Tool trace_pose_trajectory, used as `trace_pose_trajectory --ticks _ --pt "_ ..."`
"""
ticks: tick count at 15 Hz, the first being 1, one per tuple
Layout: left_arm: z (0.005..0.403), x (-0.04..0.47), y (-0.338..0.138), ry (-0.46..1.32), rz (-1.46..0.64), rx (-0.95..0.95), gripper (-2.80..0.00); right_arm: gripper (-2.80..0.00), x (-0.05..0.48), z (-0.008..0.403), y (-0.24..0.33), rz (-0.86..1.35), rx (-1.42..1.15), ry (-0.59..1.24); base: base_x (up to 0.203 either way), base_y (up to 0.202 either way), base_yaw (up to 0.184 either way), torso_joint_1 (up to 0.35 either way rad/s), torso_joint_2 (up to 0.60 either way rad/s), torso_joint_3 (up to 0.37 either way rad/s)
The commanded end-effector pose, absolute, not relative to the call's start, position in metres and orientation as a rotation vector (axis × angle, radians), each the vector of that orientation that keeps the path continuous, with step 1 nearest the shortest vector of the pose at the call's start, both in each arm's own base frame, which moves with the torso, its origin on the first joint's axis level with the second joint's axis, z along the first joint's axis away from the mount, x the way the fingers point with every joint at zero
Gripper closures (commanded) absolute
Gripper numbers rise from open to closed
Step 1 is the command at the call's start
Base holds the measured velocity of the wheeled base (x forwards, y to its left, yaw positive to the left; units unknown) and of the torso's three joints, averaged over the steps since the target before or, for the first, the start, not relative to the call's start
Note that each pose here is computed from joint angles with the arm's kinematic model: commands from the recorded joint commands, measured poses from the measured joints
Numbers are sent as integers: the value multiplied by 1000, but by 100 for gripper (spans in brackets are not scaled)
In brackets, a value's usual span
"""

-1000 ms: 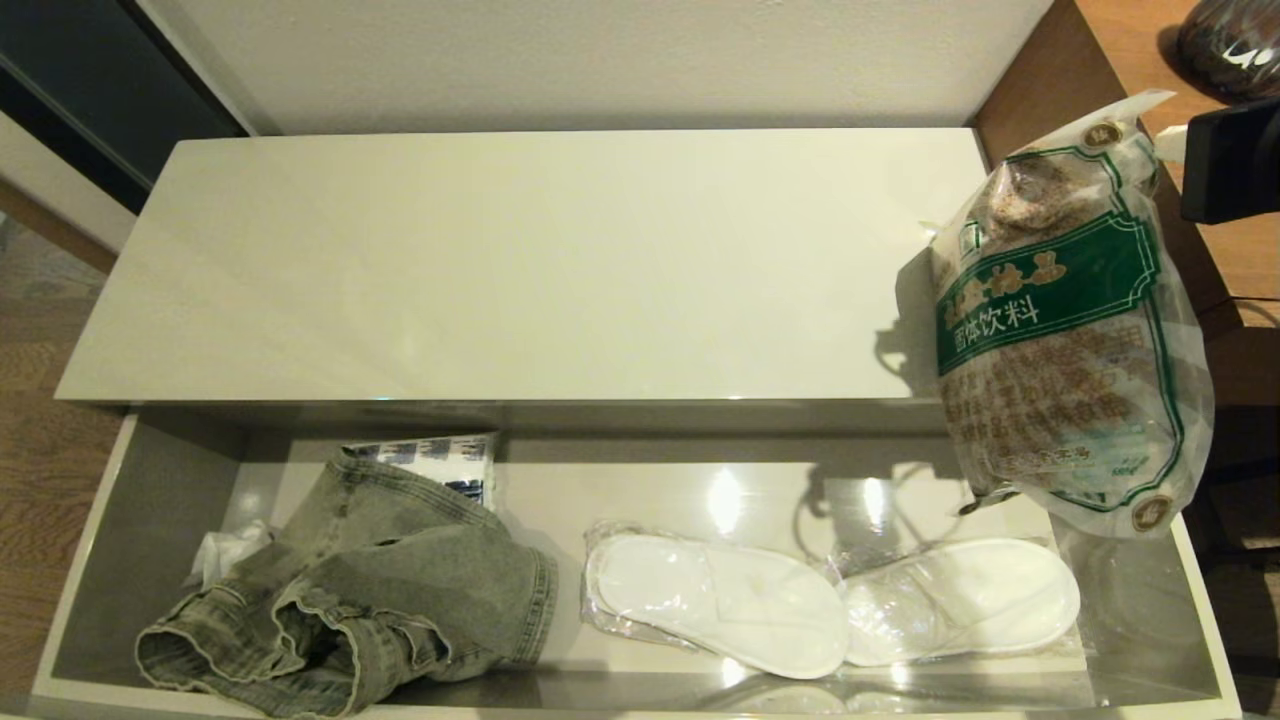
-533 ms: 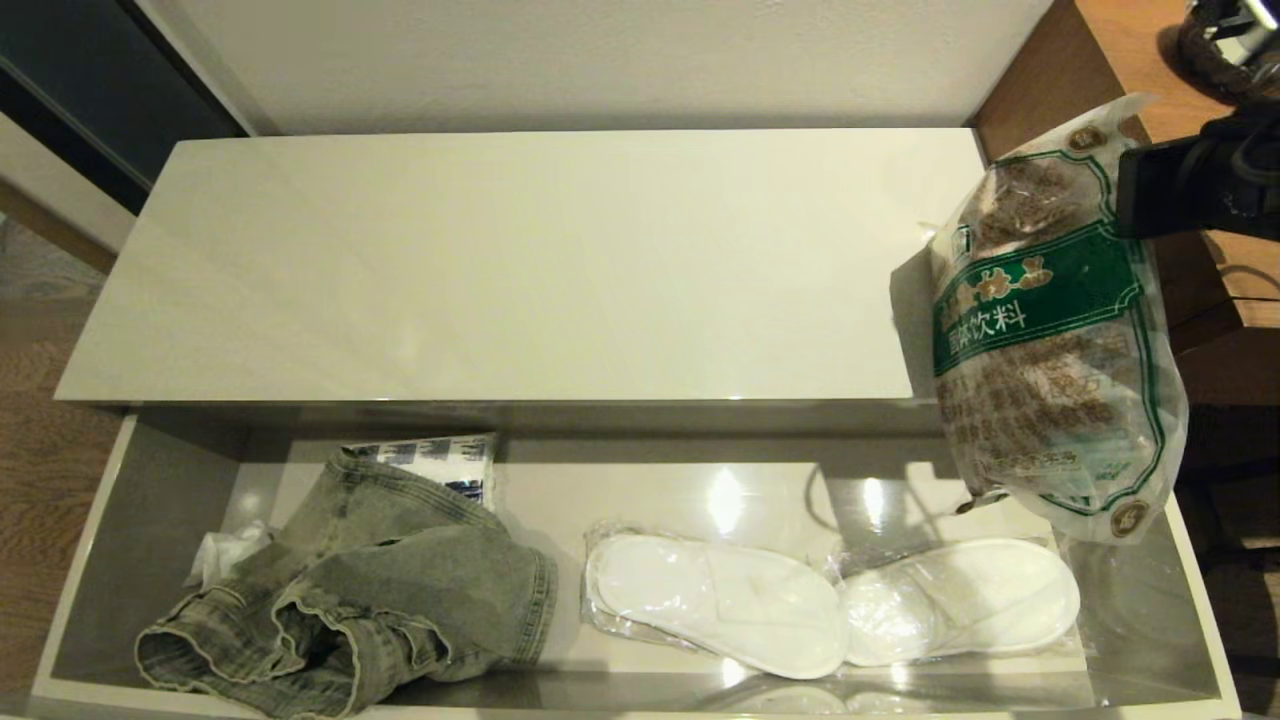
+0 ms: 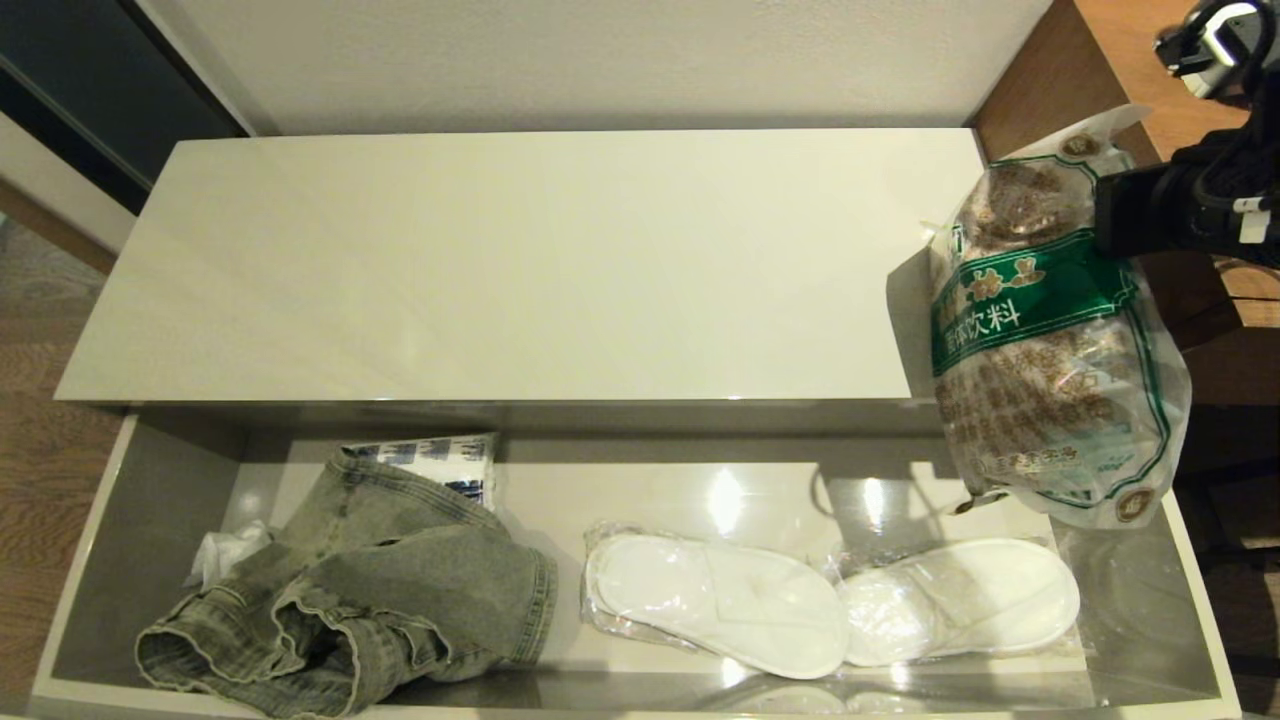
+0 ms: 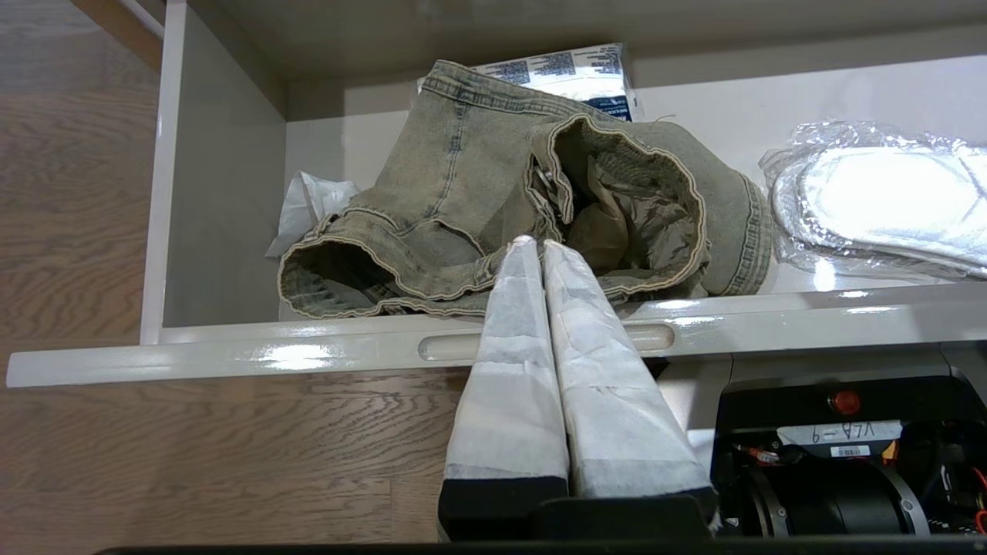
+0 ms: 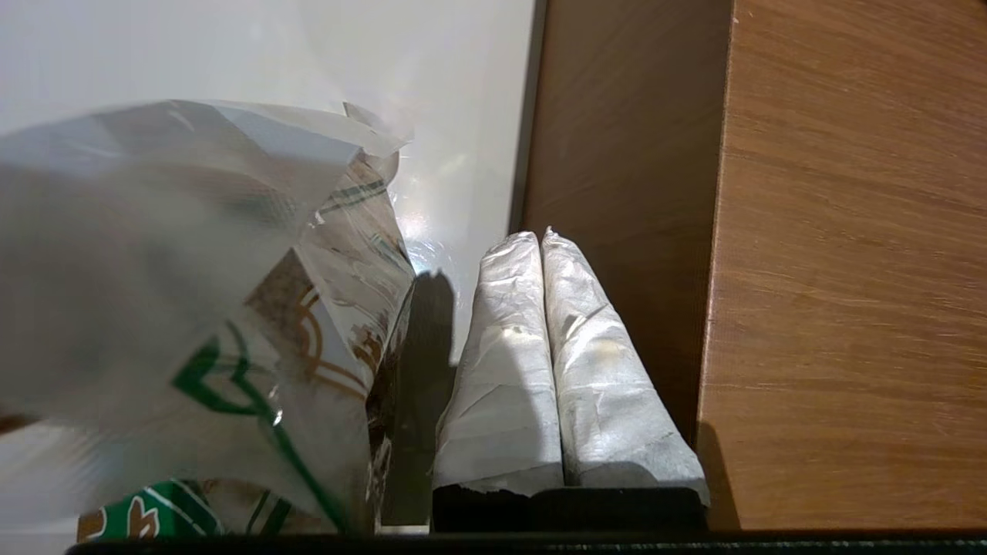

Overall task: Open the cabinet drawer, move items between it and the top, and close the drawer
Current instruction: Place the solid drinks on the table

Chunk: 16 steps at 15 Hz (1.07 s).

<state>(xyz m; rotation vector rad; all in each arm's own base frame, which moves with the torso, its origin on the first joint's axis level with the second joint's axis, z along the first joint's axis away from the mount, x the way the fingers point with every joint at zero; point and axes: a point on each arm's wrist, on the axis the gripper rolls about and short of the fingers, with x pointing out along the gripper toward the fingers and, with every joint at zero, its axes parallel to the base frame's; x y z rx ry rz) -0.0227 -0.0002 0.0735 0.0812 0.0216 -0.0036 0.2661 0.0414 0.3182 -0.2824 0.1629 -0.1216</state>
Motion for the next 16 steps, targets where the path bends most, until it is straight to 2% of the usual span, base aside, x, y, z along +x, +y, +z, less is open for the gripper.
trace_pose_trajectory --ticks 1,11,16 --pt "73 -23 0 21 -4 81 0 0 265 320 41 -122 -280 156 0 0 0 0 0 0" --pt "73 -23 0 21 -4 80 0 0 262 321 41 -104 -304 158 0 0 0 0 0 0" --pt "73 -23 0 21 -4 80 0 0 270 322 24 -173 -300 158 0 0 0 0 0 0"
